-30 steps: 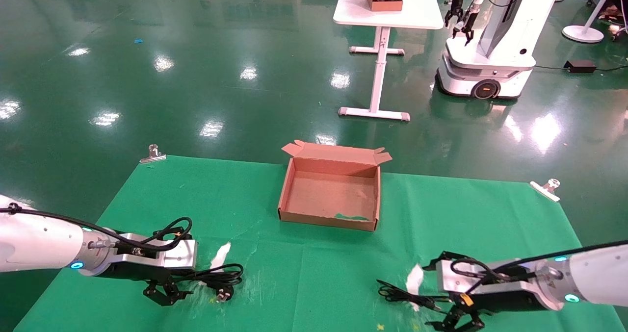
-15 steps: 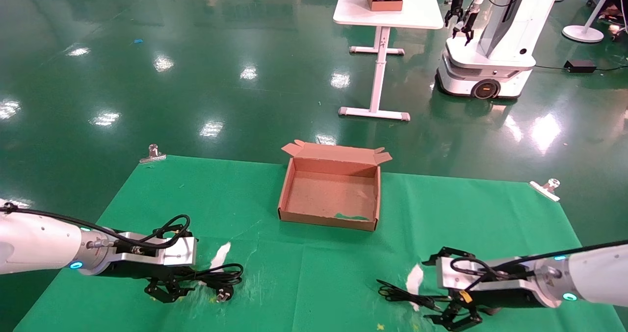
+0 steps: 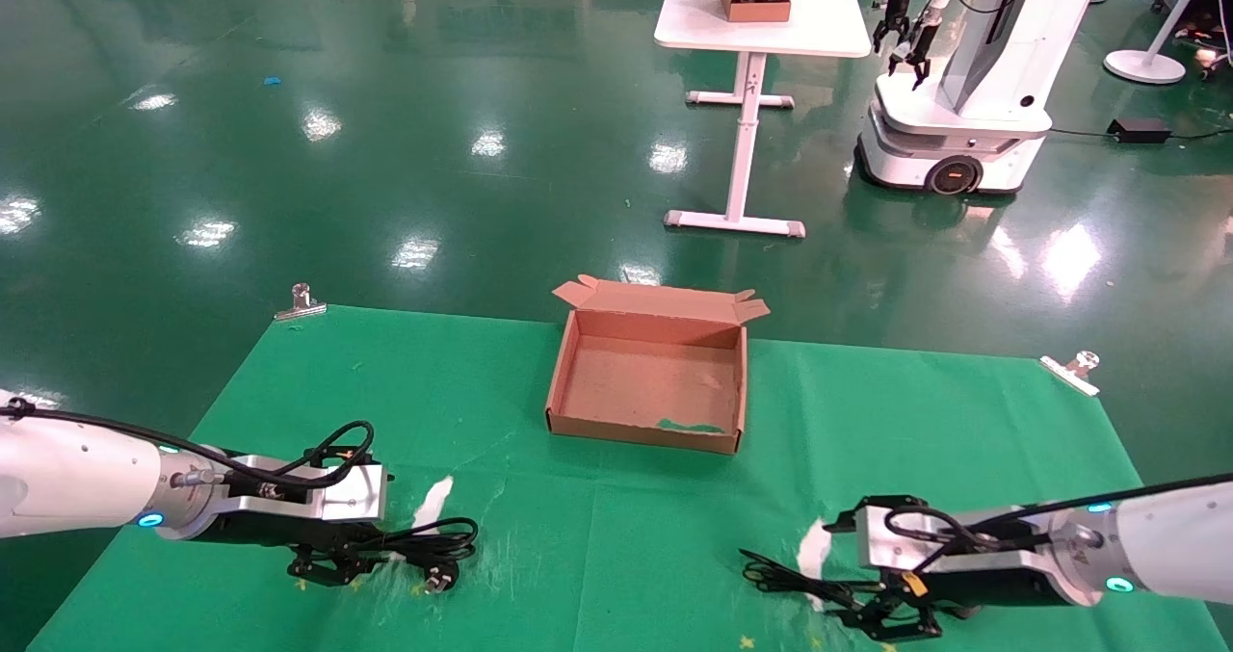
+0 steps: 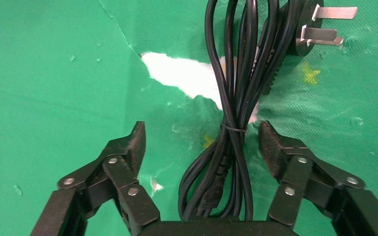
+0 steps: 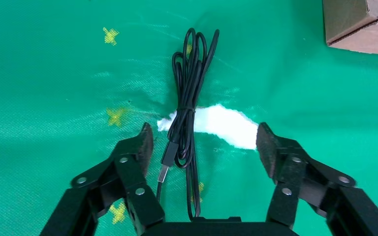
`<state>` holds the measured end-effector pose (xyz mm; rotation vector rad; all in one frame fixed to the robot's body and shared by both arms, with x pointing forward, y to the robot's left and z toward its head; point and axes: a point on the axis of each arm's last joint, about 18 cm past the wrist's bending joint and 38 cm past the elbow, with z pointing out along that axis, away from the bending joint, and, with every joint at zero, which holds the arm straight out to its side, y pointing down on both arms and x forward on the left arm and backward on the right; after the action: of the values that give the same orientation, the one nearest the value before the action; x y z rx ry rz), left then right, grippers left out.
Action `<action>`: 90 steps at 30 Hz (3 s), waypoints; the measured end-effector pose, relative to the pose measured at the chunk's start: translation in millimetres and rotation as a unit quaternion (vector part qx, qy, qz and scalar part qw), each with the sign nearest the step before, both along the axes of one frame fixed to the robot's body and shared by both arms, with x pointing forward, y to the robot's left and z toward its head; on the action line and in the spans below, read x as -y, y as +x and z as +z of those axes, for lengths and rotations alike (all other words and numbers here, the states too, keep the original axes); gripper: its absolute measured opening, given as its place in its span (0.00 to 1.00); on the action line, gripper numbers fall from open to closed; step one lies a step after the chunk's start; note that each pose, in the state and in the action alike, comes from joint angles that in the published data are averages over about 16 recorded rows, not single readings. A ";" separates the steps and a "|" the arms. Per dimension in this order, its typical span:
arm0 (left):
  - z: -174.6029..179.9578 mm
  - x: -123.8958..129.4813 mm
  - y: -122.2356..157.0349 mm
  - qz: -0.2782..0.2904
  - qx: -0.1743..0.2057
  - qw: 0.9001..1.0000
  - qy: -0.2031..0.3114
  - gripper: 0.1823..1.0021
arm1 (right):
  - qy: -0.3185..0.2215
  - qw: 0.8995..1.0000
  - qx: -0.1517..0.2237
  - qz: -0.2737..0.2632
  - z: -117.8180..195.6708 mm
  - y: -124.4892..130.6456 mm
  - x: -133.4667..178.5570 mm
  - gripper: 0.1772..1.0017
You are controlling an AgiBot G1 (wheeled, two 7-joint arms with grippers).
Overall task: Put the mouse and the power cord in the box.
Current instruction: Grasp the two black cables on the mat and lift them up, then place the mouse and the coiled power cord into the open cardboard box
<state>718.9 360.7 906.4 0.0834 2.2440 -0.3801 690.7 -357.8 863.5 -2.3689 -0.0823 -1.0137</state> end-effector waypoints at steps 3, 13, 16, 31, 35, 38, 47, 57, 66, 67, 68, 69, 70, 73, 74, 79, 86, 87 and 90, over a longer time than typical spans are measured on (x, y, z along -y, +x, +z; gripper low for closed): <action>-0.1 0.1 0.0 0.000 0.000 1.000 0.000 0.81 | 0.000 1.000 0.000 0.000 -0.1 -0.1 -0.1 0.74; -0.3 0.2 -0.1 -0.001 0.000 1.000 0.001 0.57 | 0.000 1.000 0.000 0.001 -0.3 -0.3 -0.4 0.48; -0.3 0.2 -0.1 -0.001 0.000 1.000 0.001 0.47 | 0.000 1.000 0.000 0.001 -0.2 -0.3 -0.4 0.39; 6.2 -1.8 -2.1 -0.001 0.003 1.000 -0.011 0.13 | 0.012 1.000 0.011 -0.002 6.4 -0.8 3.9 0.09; 17.9 -3.9 -5.5 0.005 0.009 0.998 -0.056 0.09 | 0.039 0.999 0.030 -0.007 16.6 -3.0 12.1 0.06; 31.3 -3.4 -7.8 0.011 0.016 0.994 -0.108 0.08 | 0.067 0.996 0.054 -0.013 31.2 -6.1 22.0 0.04; 99.7 22.9 -2.4 0.021 0.058 0.949 -0.311 0.07 | 0.136 0.977 0.164 -0.016 118.9 -14.4 40.9 0.03; 198.8 59.8 15.6 0.040 0.147 0.887 -0.436 0.07 | 0.164 0.959 0.229 0.015 195.5 15.0 -39.3 0.03; 230.5 45.6 7.9 0.045 0.184 0.880 -0.435 0.07 | 0.159 0.965 0.204 -0.046 144.9 70.4 -111.5 0.03; 228.8 42.7 6.3 0.044 0.182 0.883 -0.431 0.07 | 0.155 0.966 0.200 -0.053 135.8 74.1 -115.2 0.03; 226.6 39.7 4.6 0.043 0.179 0.886 -0.425 0.07 | 0.152 0.967 0.195 -0.060 127.0 77.4 -118.5 0.03; 223.6 36.8 3.0 0.041 0.176 0.890 -0.419 0.07 | 0.148 0.968 0.191 -0.066 119.0 80.1 -120.9 0.03; 220.2 34.0 1.5 0.039 0.172 0.893 -0.413 0.07 | 0.143 0.969 0.187 -0.071 111.7 82.3 -122.7 0.03; 208.8 27.3 -2.3 0.035 0.160 0.905 -0.391 0.07 | 0.132 0.972 0.178 -0.079 93.9 85.9 -127.1 0.03; 204.9 25.9 -3.2 0.034 0.156 0.910 -0.383 0.07 | 0.129 0.973 0.175 -0.079 89.4 86.1 -128.7 0.03; 190.0 26.4 -3.8 0.026 0.144 0.928 -0.343 0.07 | 0.129 0.976 0.164 -0.061 79.9 82.7 -136.7 0.03; 176.2 50.7 6.5 0.009 0.143 0.947 -0.286 0.07 | 0.141 0.973 0.173 -0.058 89.6 81.3 -133.2 0.07; 173.7 56.9 9.1 0.005 0.143 0.950 -0.279 0.07 | 0.143 0.972 0.177 -0.061 93.0 81.6 -130.2 0.08; 164.7 78.9 18.3 -0.004 0.145 0.955 -0.257 0.07 | 0.150 0.967 0.194 -0.075 107.4 82.2 -116.1 0.11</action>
<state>737.2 281.8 1071.1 -0.1199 1.7975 -0.8849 772.9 -241.7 970.9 -1.9026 0.0991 -1.4441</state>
